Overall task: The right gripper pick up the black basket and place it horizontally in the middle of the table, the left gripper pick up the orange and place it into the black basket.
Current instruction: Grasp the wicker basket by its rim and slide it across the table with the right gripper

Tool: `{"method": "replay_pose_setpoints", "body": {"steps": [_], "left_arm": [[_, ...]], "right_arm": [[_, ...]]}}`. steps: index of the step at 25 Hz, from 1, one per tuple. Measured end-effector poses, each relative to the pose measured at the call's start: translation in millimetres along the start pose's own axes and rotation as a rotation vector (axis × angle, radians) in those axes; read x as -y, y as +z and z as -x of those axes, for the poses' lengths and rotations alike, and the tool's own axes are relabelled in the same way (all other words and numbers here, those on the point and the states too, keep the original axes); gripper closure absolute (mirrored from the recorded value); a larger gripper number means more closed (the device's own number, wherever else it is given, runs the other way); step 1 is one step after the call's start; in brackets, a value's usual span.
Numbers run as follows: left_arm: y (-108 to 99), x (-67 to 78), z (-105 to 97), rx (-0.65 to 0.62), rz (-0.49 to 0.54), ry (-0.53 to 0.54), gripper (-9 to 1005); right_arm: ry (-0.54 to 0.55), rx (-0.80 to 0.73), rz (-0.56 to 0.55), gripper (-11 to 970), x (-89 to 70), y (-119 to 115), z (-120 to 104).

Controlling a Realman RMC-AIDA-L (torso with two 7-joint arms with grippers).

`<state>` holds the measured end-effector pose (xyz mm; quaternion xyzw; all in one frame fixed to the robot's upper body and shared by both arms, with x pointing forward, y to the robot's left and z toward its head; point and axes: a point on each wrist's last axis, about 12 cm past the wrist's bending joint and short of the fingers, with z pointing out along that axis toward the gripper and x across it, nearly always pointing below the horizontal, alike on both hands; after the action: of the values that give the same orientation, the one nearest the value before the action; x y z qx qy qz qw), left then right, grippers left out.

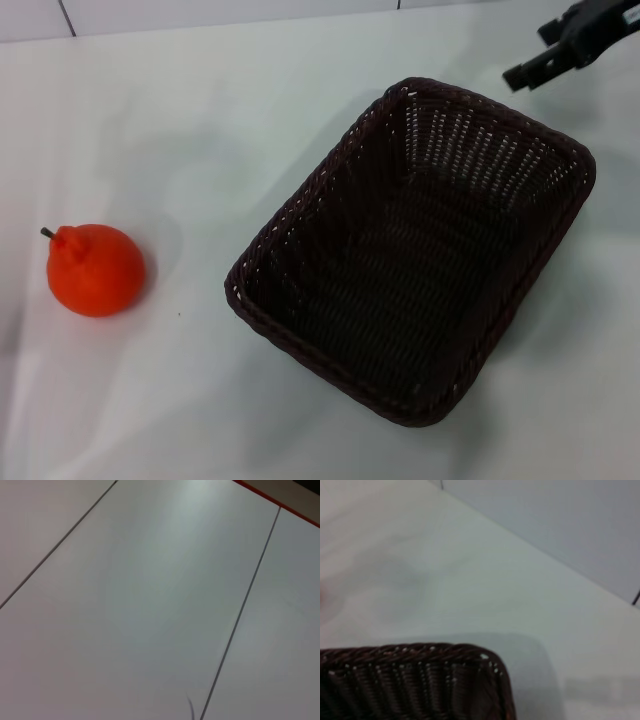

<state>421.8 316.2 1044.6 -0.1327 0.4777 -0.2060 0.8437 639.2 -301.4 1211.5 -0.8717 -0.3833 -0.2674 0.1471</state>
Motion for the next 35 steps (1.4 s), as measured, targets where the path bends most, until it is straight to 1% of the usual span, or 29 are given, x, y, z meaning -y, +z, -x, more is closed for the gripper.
{"method": "replay_pose_setpoints", "body": {"steps": [7, 13, 16, 18, 21, 26, 30, 32, 35], "left_arm": [[2, 0.0, -1, -0.004, 0.000, -0.002, 97], [5, -0.2, -4, -0.015, 0.005, -0.006, 97], [7, -0.1, -6, -0.021, 0.006, -0.008, 97], [8, 0.2, -6, -0.021, 0.004, -0.010, 97], [9, 0.6, -7, -0.020, 0.001, -0.011, 97], [10, 0.7, -7, -0.021, 0.001, -0.012, 97], [10, 0.3, -7, -0.021, 0.001, -0.010, 97], [9, -0.1, -6, -0.021, 0.002, -0.009, 97], [9, -0.9, -6, -0.025, 0.005, -0.004, 97]], "right_arm": [[-0.004, 0.045, -0.035, 123, 5.3, 23, 5], [-0.002, 0.100, -0.068, 148, 13.1, 53, 16], [-0.018, 0.104, -0.081, 161, 17.3, 61, 19], [-0.019, 0.104, -0.085, 169, 18.3, 63, 20], [-0.012, 0.105, -0.088, 415, 18.2, 62, 22], [0.033, 0.105, -0.092, 624, 16.2, 59, 25], [0.132, 0.084, -0.116, 717, 14.3, 52, 28], [0.210, 0.049, -0.129, 764, 10.4, 44, 30], [0.359, -0.042, -0.156, 772, 2.4, 31, 38]]}}
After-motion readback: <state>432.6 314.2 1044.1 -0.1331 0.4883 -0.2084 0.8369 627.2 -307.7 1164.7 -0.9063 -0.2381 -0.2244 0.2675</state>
